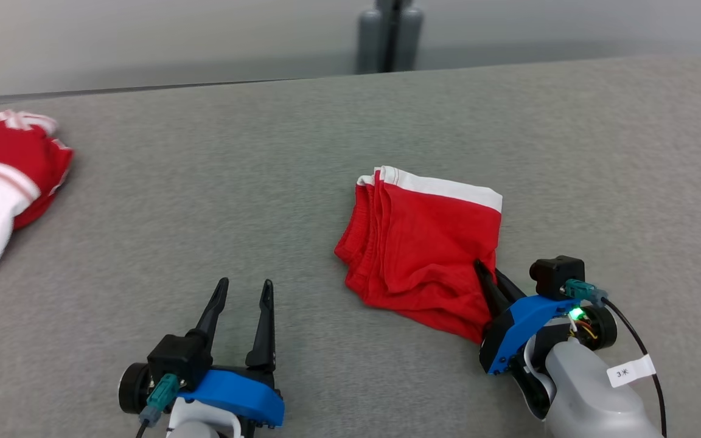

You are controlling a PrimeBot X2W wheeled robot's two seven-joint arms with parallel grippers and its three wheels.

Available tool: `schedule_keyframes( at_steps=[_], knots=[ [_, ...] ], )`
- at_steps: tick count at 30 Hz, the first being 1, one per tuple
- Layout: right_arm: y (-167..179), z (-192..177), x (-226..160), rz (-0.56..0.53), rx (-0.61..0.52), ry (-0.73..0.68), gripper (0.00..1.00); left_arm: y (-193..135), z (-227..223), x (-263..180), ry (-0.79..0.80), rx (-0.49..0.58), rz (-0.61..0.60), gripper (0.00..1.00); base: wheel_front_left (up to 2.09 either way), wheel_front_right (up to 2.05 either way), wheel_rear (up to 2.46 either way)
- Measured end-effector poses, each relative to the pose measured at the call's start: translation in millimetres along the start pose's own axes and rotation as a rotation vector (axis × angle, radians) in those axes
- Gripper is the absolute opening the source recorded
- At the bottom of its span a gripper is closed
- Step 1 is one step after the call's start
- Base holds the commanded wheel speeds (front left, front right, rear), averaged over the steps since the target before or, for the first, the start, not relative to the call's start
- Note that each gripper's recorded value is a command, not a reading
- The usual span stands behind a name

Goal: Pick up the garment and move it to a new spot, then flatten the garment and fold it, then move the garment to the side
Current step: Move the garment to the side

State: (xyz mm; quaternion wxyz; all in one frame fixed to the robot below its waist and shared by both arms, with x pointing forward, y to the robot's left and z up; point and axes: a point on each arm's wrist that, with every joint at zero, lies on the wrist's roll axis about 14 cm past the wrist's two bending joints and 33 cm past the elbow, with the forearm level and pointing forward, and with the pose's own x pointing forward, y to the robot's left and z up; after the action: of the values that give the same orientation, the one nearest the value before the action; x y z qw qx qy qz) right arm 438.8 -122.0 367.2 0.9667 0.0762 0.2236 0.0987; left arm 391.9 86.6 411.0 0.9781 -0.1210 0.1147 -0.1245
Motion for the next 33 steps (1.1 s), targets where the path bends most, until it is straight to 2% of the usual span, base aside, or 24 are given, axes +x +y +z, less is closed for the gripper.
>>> schedule_keyframes(
  at_steps=[5,9,13,18,25,33],
  knots=[
    [-54.3,-3.9,-37.7,-0.151,0.040,-0.023,0.00,-66.6,-3.2,31.9,0.009,0.008,-0.226,1.00,0.00,0.00,0.00],
    [-84.4,-9.2,-71.1,-0.248,0.064,-0.036,0.00,-119.9,-7.4,42.4,0.022,0.003,-0.389,1.00,0.00,0.00,0.00],
    [-103.5,-14.1,-100.5,-0.320,0.085,-0.048,0.00,-164.7,-8.1,43.8,0.025,0.005,-0.524,1.00,0.00,0.00,0.00],
    [-116.1,-7.5,-119.4,-0.368,0.109,-0.086,0.00,-200.6,-13.0,35.2,0.040,0.015,-0.640,1.00,0.00,0.00,0.00],
    [-128.9,21.2,-100.9,-0.358,-0.020,-0.080,0.00,-197.9,-24.0,35.9,0.070,0.014,-0.643,1.00,0.00,0.00,0.00],
    [-189.9,77.2,-77.3,-0.432,-0.203,-0.062,0.00,-162.6,-33.2,54.0,0.079,0.033,-0.554,1.00,0.00,0.00,0.00]
  ],
)
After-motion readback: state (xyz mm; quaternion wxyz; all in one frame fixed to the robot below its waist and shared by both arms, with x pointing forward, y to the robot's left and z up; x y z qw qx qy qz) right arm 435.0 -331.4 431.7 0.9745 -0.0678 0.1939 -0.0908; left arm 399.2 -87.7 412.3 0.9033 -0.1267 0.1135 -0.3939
